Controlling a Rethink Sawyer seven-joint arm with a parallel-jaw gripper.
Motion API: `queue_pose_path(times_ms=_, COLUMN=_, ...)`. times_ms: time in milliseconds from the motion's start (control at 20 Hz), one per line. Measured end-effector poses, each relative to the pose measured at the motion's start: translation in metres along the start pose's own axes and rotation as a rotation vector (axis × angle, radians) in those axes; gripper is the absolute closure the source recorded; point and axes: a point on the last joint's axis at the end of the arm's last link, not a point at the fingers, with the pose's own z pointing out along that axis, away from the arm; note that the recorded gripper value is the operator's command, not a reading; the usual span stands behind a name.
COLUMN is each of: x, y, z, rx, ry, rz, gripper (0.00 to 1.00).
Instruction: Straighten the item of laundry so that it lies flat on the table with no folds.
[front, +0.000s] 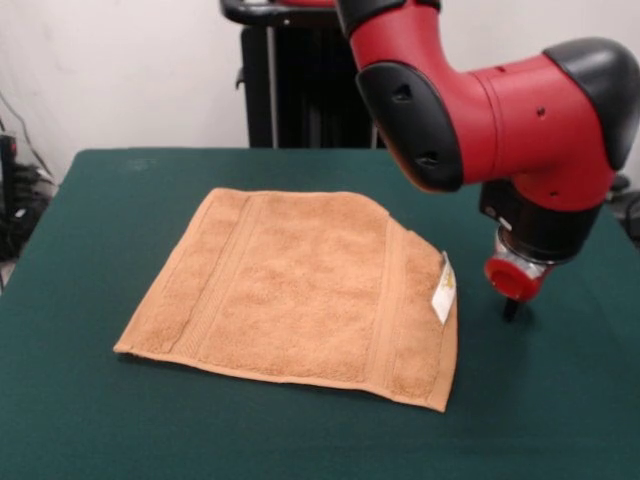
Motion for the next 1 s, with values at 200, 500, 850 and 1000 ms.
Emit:
queue_pose_path(times_ms=200, x=-0.013, y=0.01, z=-0.002, rx=0.001, ry=-0.013, rz=-0.019, gripper=1.0)
queue_pose_path(times_ms=500, x=-0.035, y=0.046, z=-0.009, rx=0.028, ry=0.005, rz=-0.097, gripper=1.0)
queue_pose_path(times_ms=850, x=-0.059, y=0.098, z=-0.035, rx=0.054, ry=0.088, rz=-0.199, gripper=1.0)
queue_pose_path(times_ms=1000, x=-0.063, y=0.113, z=-0.047, rx=0.057, ry=0.127, rz=-0.221, gripper=1.0)
